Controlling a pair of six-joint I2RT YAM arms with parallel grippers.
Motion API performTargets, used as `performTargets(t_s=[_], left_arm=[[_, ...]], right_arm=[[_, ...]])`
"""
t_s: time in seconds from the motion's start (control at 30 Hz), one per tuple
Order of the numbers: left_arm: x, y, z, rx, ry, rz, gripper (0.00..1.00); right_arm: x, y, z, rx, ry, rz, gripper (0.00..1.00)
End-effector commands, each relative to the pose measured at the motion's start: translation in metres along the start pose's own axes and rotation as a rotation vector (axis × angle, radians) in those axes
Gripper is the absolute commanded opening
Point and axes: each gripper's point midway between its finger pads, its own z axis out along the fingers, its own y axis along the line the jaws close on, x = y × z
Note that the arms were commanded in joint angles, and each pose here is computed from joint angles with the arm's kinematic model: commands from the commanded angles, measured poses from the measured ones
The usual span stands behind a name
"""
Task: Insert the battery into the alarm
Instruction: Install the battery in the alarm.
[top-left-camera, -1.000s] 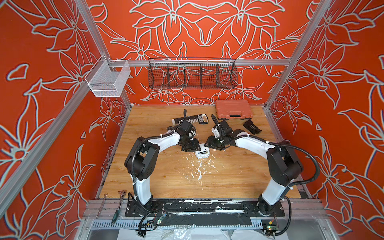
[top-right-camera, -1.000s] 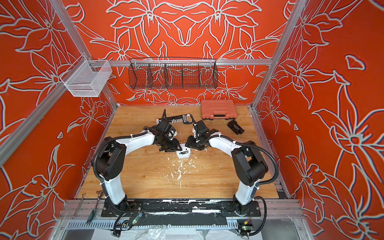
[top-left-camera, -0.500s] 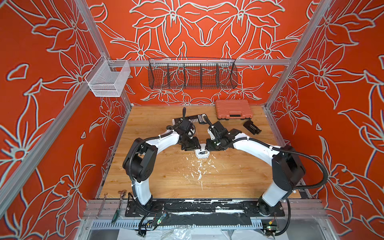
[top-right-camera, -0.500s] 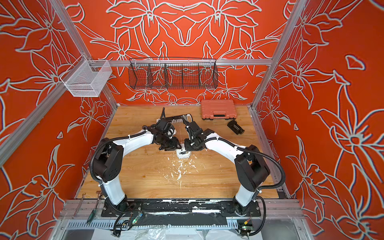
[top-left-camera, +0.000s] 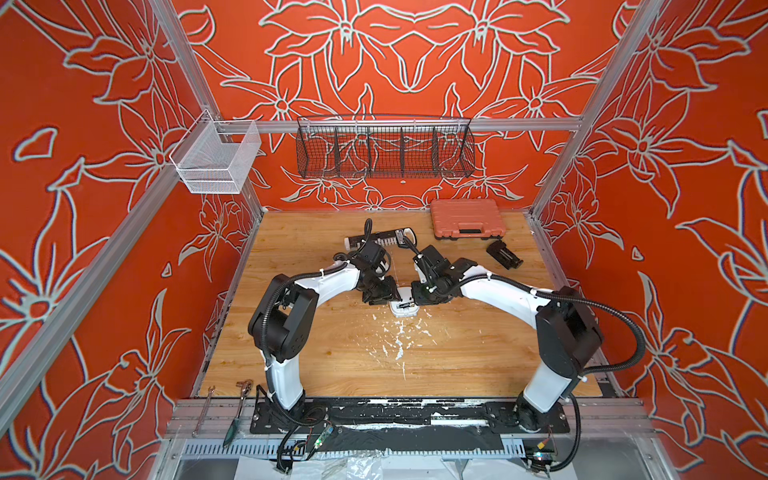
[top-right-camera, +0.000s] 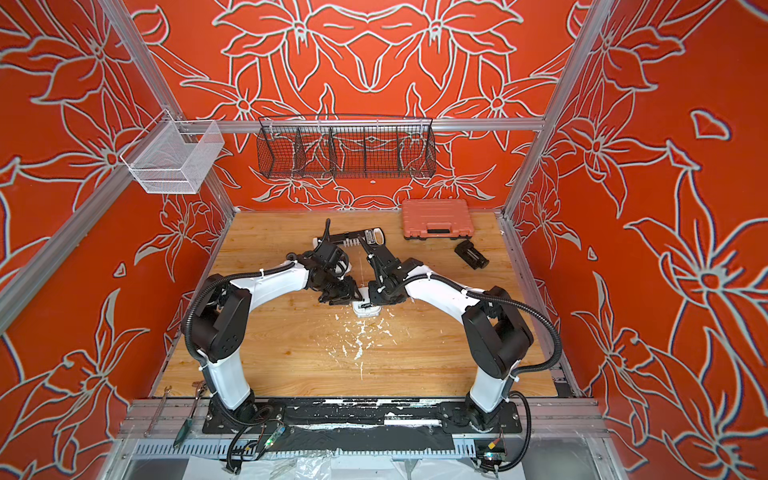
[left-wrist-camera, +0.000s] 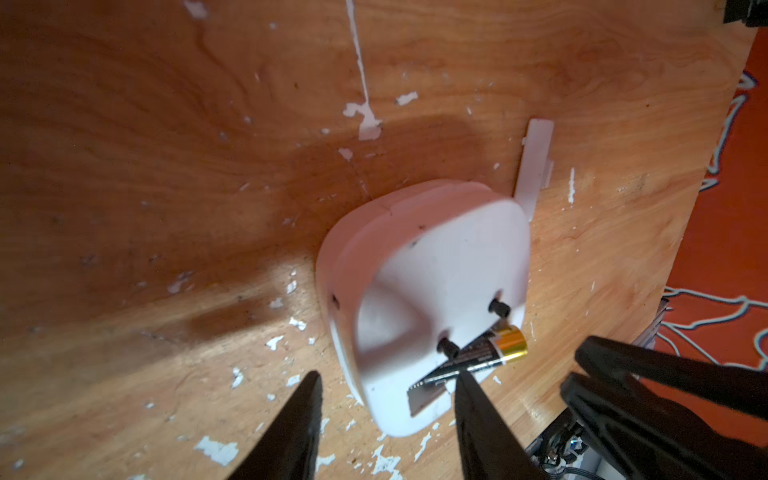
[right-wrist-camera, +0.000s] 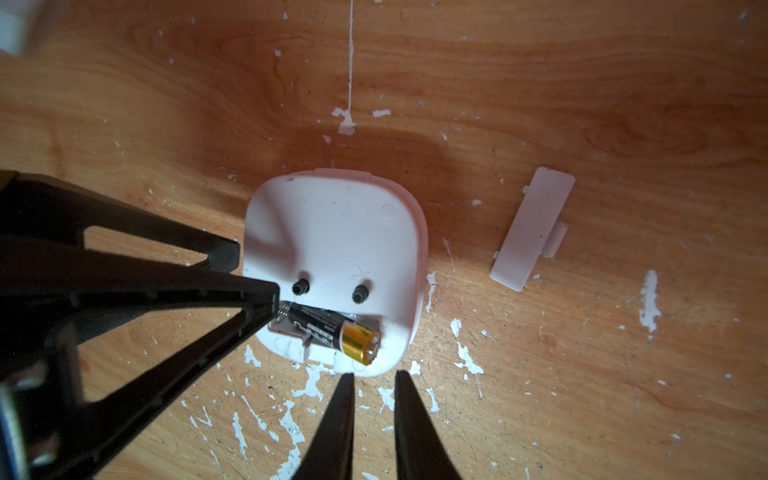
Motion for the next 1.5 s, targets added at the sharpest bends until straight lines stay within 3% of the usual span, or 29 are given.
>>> performTargets(t_s=[0.0, 0.43, 1.17, 1.47], left_arm=[[0.005, 0.006, 0.007, -0.018, 0.023, -0.014, 0.50], [0.008, 0.012, 0.012, -0.036, 0.040, -0.026, 0.47], [0.008, 0.015, 0.017, -0.036, 0.059, -0.038, 0.45], [0.008, 0.018, 0.021, -0.026, 0.075, -0.057, 0.38]], right_arm=[[-0.002, 0.004, 0.002, 0.012, 0.002, 0.000, 0.21], [0.002, 0.010, 0.014, -0.004, 0.027, 0.013, 0.21], [0.007, 0.027, 0.030, -0.086, 0.072, 0.050, 0.08], [0.017, 0.029, 0.042, -0.081, 0.124, 0.064, 0.06]])
